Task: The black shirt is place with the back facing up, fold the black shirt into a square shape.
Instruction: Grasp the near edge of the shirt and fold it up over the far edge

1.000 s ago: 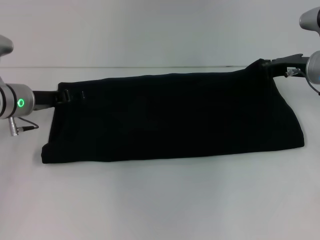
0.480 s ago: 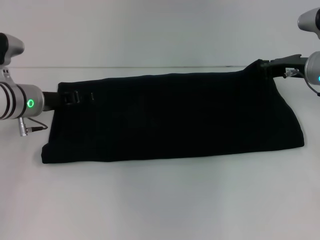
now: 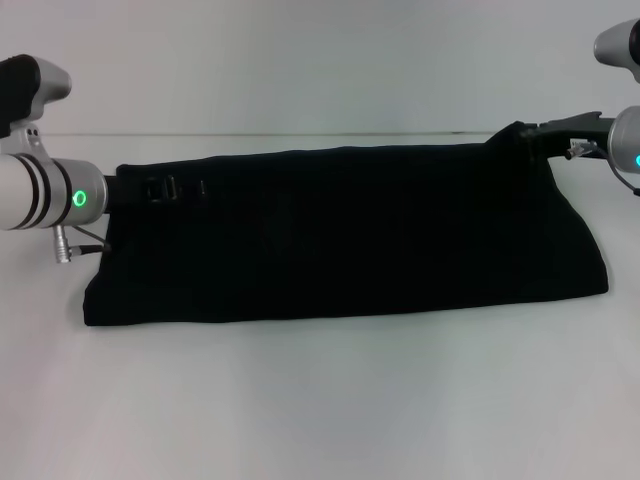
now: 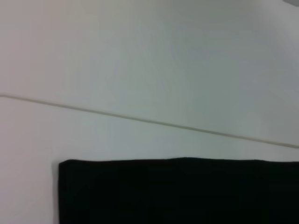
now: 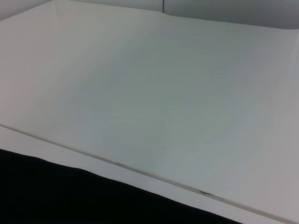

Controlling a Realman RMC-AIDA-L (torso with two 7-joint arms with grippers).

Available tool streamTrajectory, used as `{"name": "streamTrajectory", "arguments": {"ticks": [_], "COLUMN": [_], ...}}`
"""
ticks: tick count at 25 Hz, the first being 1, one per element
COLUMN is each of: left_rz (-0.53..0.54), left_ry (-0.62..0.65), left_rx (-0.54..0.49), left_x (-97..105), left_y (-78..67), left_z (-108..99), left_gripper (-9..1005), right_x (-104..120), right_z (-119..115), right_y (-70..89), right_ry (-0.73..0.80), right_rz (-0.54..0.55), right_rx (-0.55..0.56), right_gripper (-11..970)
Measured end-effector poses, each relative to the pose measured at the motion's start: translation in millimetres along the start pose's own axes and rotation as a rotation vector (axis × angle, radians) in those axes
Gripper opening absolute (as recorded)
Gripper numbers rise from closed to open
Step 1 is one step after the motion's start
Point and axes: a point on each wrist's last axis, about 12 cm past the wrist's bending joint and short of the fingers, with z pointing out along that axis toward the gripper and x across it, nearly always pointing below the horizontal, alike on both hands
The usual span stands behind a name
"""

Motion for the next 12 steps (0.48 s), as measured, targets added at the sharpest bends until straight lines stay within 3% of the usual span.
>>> {"name": "streamTrajectory", "arguments": {"ticks": [12], "left_rz": [-0.009], "left_ry": [-0.018], "left_rx": [-0.046], "left_x": [4.9], "left_y": [11.8], "left_z": [-1.7], "left_gripper": [833], "right_x": [-1.1], "right_z": [-0.8], "right_y": [-1.4], "right_ry": [-0.003], "right_rz": [-0.005], "right_rx": [0.005], "right_gripper": [46]}}
